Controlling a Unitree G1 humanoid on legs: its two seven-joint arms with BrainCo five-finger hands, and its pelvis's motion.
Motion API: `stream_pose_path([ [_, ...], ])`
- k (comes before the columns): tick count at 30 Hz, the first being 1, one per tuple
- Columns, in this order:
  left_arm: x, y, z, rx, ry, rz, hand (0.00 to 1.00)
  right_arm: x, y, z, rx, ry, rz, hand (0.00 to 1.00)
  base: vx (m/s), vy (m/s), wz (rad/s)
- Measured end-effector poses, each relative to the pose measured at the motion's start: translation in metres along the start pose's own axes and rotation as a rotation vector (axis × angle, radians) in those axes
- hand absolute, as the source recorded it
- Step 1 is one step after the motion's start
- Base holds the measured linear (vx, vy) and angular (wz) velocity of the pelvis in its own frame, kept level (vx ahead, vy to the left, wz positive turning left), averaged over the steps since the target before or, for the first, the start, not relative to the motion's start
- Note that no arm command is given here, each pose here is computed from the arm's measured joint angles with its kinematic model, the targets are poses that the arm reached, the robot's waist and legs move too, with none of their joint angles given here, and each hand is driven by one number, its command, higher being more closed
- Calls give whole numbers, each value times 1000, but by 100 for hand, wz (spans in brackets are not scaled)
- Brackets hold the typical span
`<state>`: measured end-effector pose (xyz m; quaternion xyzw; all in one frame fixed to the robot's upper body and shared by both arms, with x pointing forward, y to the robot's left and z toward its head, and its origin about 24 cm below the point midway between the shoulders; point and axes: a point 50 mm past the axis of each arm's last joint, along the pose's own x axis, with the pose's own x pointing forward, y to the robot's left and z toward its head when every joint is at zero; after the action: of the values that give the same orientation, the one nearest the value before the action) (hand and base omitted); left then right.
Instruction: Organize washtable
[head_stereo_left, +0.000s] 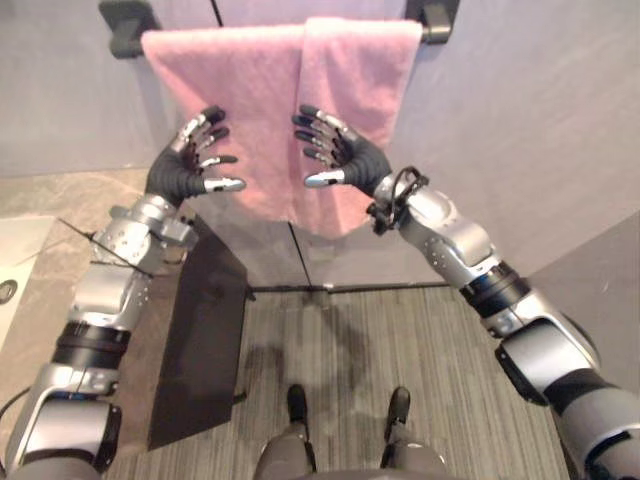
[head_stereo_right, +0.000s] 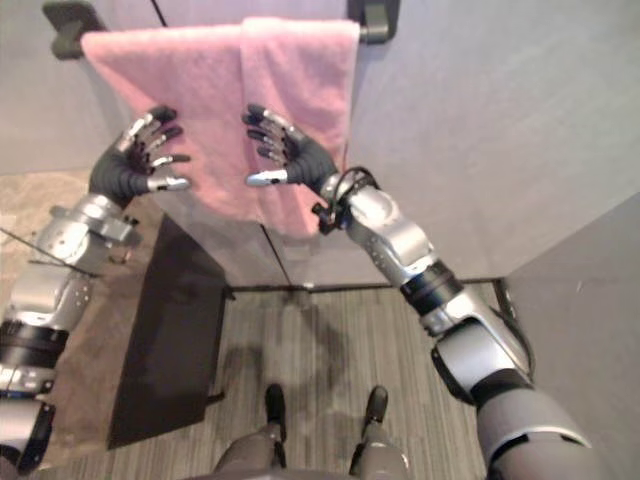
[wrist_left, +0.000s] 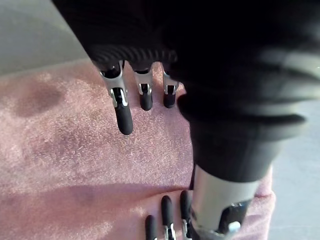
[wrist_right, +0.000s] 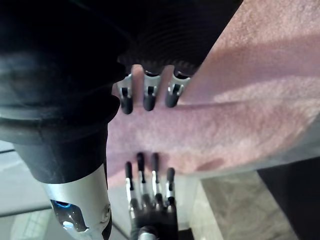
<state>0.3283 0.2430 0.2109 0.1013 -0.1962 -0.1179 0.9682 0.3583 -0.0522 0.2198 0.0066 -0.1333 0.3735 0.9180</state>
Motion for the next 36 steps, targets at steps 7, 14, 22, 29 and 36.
stream_pose_path([
  [7,13,5,5,7,-6,43,0,6,-12,14,7,-40,-86,0,10,4,-1],
  [14,11,22,-1,-2,27,137,0,7,-21,25,14,-71,-120,0,13,10,-9],
  [22,2,45,-4,-20,35,265,0,-9,-42,20,58,-86,-209,0,20,7,-5],
  [29,-17,59,-18,-13,90,342,0,-50,-64,-22,130,12,-330,0,17,7,-7],
  [36,-32,71,-26,-28,118,404,0,-68,-60,-34,156,23,-327,0,0,0,0],
])
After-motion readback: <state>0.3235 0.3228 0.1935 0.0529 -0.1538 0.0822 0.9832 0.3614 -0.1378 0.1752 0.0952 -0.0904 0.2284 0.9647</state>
